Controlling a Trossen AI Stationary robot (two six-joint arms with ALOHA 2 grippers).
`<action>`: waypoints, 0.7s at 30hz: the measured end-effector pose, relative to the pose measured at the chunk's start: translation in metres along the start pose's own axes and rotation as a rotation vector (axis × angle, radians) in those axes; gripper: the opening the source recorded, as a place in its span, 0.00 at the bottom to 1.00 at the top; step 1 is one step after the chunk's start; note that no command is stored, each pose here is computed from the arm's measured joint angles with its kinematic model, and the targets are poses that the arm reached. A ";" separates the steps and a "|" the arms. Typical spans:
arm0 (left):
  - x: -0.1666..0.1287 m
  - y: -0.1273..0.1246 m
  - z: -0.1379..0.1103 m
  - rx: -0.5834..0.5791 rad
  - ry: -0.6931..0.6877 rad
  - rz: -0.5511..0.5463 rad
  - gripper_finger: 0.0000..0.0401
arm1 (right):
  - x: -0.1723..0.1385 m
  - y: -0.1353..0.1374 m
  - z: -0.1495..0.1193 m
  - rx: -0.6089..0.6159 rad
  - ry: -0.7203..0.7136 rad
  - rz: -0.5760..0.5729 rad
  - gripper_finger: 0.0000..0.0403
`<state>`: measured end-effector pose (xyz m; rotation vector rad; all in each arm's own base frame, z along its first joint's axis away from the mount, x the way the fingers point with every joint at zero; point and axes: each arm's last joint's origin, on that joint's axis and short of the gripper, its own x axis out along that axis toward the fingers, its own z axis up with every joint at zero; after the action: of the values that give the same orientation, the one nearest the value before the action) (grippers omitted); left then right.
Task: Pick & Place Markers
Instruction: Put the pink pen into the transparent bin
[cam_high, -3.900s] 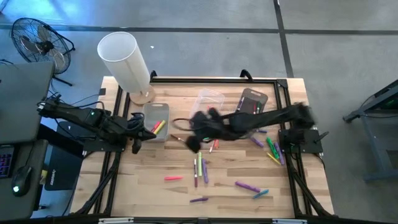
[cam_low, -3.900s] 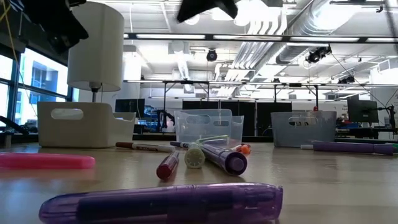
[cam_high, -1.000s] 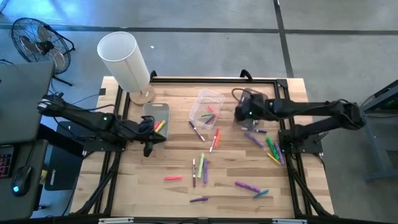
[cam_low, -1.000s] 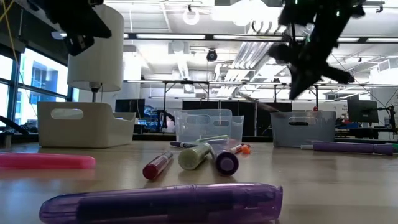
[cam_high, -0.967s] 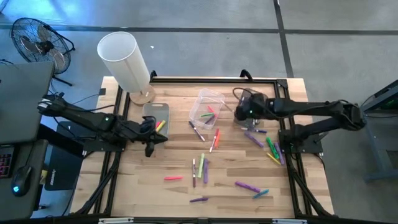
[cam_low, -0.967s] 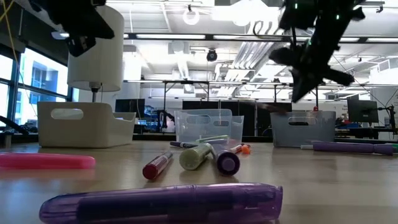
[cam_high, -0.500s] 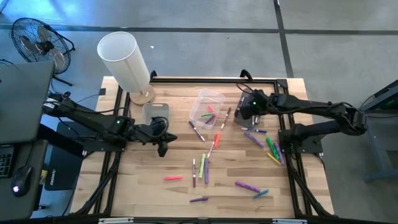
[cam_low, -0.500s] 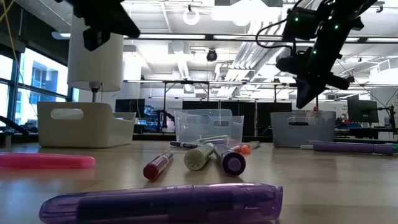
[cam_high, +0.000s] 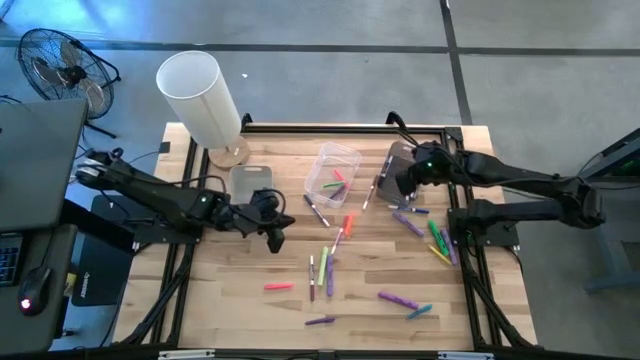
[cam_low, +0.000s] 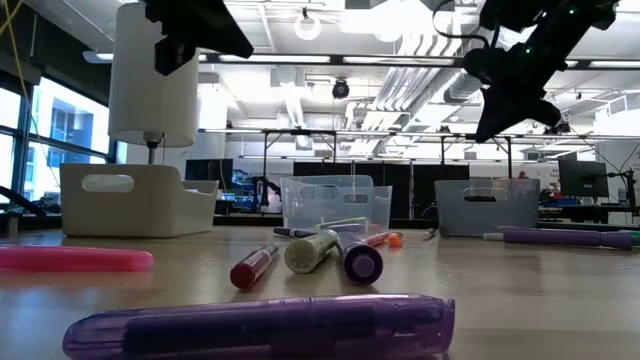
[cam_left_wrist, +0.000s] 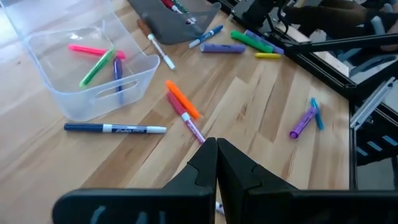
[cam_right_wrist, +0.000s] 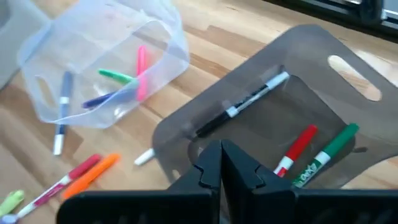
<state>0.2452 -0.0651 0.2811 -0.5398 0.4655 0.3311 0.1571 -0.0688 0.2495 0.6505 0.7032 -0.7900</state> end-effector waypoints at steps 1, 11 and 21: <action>0.003 -0.002 0.000 -0.004 0.006 0.006 0.00 | -0.001 0.001 -0.001 -0.007 0.004 0.005 0.00; 0.023 -0.023 0.007 0.040 0.159 0.108 0.00 | -0.004 0.013 -0.011 -0.081 0.027 0.053 0.00; 0.019 -0.058 -0.027 0.185 0.426 0.220 0.00 | -0.005 0.015 -0.014 -0.104 0.036 0.051 0.00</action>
<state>0.2764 -0.1242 0.2749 -0.3766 0.9621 0.3796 0.1623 -0.0477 0.2487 0.5874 0.7527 -0.6917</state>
